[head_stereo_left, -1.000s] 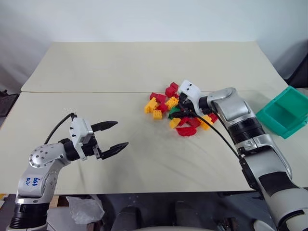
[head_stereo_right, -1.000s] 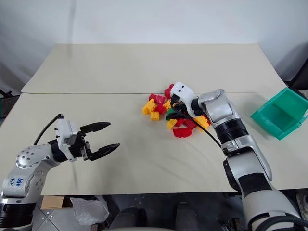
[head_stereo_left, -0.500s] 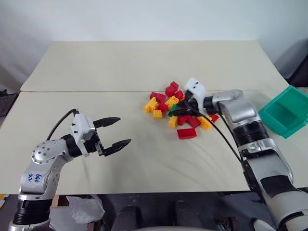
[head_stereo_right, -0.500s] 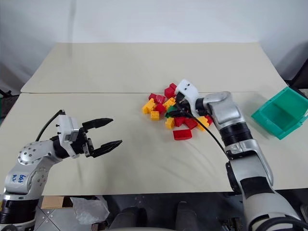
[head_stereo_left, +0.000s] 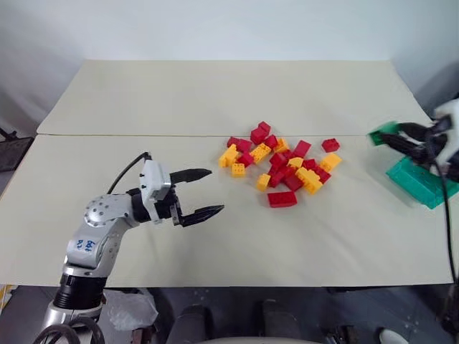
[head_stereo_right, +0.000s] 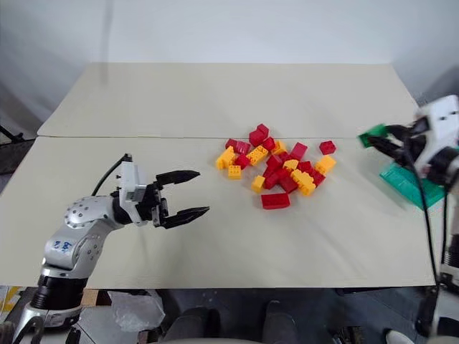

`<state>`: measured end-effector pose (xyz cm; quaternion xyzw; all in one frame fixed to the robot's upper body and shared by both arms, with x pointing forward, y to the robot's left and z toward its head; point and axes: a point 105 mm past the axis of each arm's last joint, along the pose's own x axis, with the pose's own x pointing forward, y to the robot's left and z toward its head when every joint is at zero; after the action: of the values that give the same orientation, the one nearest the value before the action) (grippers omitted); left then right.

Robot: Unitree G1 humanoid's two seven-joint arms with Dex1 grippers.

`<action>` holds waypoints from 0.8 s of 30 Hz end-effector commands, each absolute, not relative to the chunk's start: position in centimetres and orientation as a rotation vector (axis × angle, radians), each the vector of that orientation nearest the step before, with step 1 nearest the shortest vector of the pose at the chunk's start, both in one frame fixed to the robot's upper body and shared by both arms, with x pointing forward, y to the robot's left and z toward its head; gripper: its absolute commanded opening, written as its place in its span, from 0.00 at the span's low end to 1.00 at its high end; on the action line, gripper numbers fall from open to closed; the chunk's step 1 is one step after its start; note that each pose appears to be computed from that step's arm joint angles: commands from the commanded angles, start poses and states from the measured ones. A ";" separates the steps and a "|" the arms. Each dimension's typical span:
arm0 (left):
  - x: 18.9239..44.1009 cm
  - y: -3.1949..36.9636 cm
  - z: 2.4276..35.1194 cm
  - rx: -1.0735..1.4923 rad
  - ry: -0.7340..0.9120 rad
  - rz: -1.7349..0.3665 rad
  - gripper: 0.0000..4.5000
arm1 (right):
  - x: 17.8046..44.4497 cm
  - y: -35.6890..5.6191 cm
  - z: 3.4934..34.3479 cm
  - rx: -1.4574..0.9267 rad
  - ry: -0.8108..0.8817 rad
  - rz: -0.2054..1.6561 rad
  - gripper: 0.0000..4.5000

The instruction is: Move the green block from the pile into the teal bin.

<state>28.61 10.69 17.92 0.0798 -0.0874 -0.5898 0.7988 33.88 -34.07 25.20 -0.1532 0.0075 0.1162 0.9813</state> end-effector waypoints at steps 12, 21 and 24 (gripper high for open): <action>29.2 9.8 18.9 0.212 -0.239 -1.310 1.00 | 34.3 -44.3 22.4 -0.222 0.091 -0.249 0.49; 29.2 12.1 18.8 0.236 -0.213 -1.217 1.00 | 35.5 -42.7 25.5 -0.284 -0.093 -0.152 1.00; 29.1 14.0 18.0 0.272 -0.173 -1.150 1.00 | 35.5 -38.4 26.7 -0.265 -0.232 0.116 1.00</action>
<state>29.37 13.24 17.07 0.1045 -0.0618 -0.5563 0.8221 36.00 -40.91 23.92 -0.1260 -0.0411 -0.0182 0.9910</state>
